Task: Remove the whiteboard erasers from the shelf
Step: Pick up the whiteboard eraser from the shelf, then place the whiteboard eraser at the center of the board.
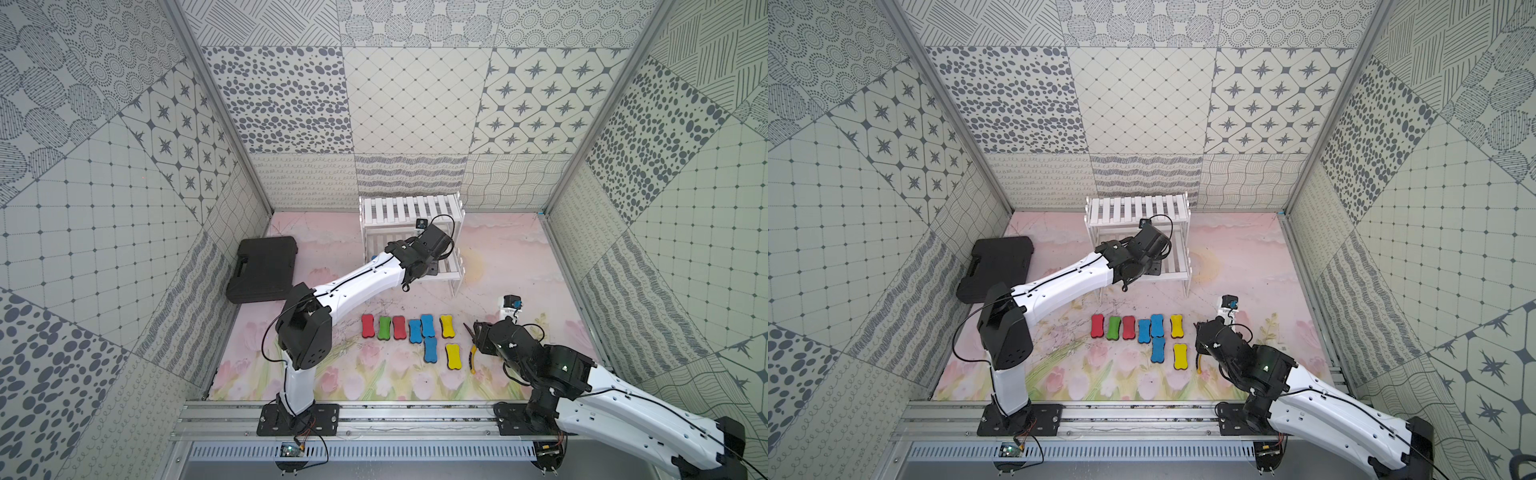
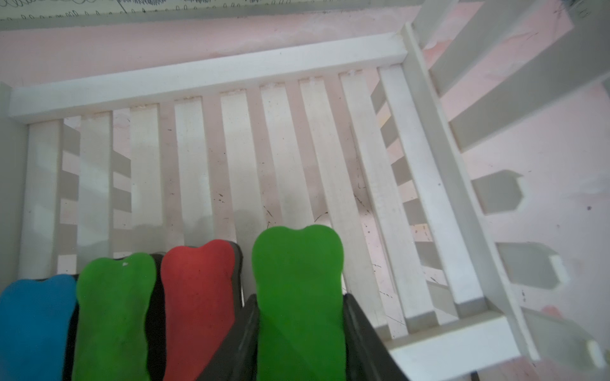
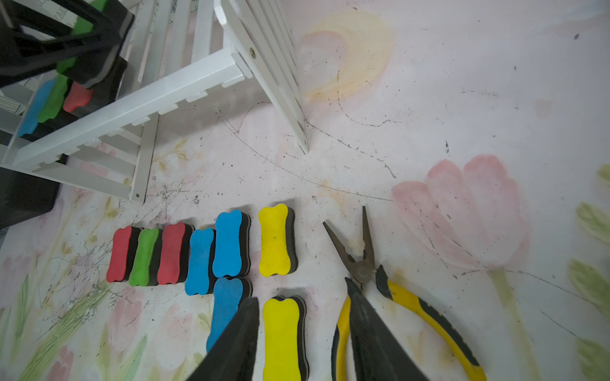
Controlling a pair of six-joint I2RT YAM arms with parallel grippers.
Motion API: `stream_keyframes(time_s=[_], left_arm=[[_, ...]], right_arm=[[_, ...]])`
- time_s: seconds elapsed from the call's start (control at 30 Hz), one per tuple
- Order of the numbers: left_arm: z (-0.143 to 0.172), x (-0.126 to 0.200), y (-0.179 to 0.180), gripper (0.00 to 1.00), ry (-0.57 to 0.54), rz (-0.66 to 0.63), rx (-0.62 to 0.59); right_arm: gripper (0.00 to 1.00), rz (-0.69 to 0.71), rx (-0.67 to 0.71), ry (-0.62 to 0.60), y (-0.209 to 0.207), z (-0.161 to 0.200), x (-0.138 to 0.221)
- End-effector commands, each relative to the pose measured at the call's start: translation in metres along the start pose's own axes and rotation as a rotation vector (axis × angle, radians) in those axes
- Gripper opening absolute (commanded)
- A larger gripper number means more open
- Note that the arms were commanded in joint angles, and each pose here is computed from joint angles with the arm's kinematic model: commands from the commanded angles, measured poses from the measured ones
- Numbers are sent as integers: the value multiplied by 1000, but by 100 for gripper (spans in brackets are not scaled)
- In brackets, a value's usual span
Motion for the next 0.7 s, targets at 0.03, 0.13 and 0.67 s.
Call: stream_keyframes(time_s=[0.03, 0.13, 0.67], left_arm=[[27, 51, 9, 36, -20, 36, 59], [61, 73, 20, 36, -13, 25, 67], [245, 96, 59, 34, 454, -12, 97]], right_arm=[[49, 0, -2, -37, 0, -8, 3], [49, 1, 1, -45, 0, -11, 4], [49, -8, 6, -72, 6, -24, 11]])
Point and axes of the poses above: each gripper's point midway between its finger pads, its own x axis back along the fingers, its own y axis along the line the jaws close on, z = x × y, the point moved 4 cm from there along x, back along the fingers, and after that the axes turned 6 degrees about x, right-handed, at the moved point
